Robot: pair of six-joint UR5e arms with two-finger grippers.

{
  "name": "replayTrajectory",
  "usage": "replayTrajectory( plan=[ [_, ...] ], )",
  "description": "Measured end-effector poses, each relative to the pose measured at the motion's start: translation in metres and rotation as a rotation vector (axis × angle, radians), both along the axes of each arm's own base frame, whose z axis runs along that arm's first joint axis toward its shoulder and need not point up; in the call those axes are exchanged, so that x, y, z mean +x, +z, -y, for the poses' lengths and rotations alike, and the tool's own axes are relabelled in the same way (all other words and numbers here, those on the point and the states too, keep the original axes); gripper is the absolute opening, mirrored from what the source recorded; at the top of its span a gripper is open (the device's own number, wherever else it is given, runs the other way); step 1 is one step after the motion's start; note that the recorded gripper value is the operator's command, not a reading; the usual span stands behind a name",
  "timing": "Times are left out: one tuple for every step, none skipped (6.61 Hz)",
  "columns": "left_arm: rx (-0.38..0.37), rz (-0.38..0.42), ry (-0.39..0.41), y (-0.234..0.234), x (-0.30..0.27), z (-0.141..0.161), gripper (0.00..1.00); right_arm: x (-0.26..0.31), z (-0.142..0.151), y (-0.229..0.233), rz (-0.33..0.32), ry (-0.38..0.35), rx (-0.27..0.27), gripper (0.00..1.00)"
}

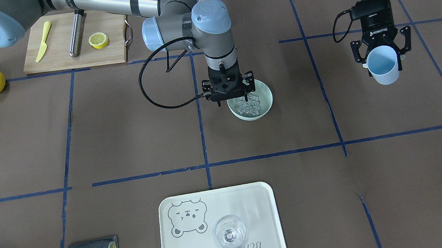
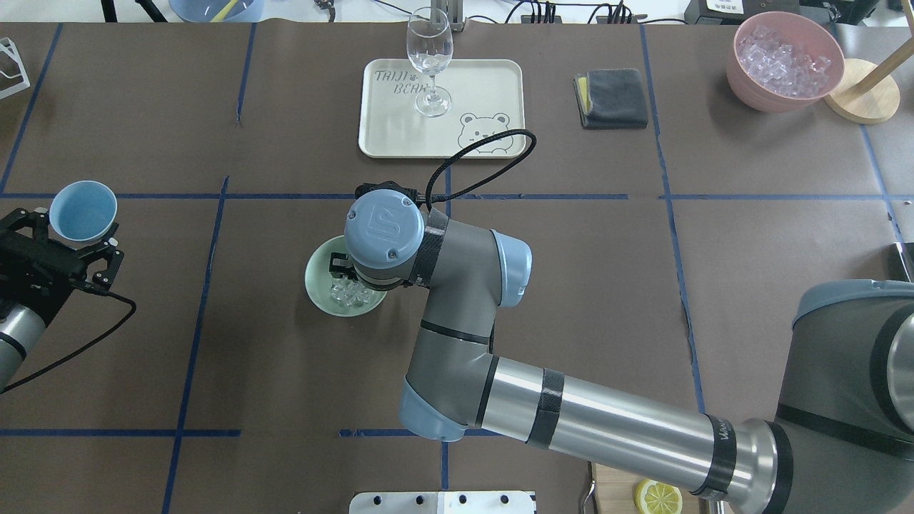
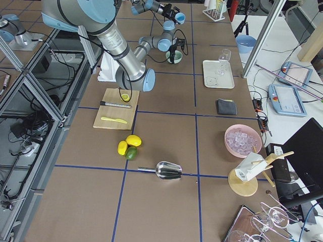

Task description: Pour ice into bowl

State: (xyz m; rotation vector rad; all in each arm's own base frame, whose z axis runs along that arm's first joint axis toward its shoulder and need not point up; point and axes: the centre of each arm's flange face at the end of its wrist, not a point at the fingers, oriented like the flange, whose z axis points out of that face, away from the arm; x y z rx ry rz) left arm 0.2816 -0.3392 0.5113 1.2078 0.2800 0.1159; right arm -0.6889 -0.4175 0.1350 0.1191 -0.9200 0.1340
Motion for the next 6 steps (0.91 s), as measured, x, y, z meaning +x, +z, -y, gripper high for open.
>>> replayTrajectory(
  plan=[
    [-0.039,-0.026,-0.024,0.022,0.001,0.000,0.00,-0.002,0.000,0.002,-0.006,-0.001,-0.001,0.11],
    [-0.070,-0.094,-0.056,0.031,0.002,0.001,0.00,-0.002,0.000,0.003,-0.008,-0.003,-0.001,0.00],
    [-0.091,-0.161,-0.083,0.032,0.003,0.001,0.00,-0.003,0.000,0.005,-0.010,-0.004,-0.002,0.00],
    [-0.102,-0.198,-0.099,0.033,0.002,0.002,0.00,-0.003,0.000,0.005,-0.010,-0.004,-0.002,0.00],
    [-0.118,-0.247,-0.121,0.034,0.003,0.002,0.00,-0.002,0.000,0.005,-0.011,-0.004,-0.003,0.00],
    [-0.141,-0.307,-0.149,0.038,0.003,0.002,0.00,0.001,0.001,0.003,-0.006,-0.004,-0.003,0.00]
  ],
)
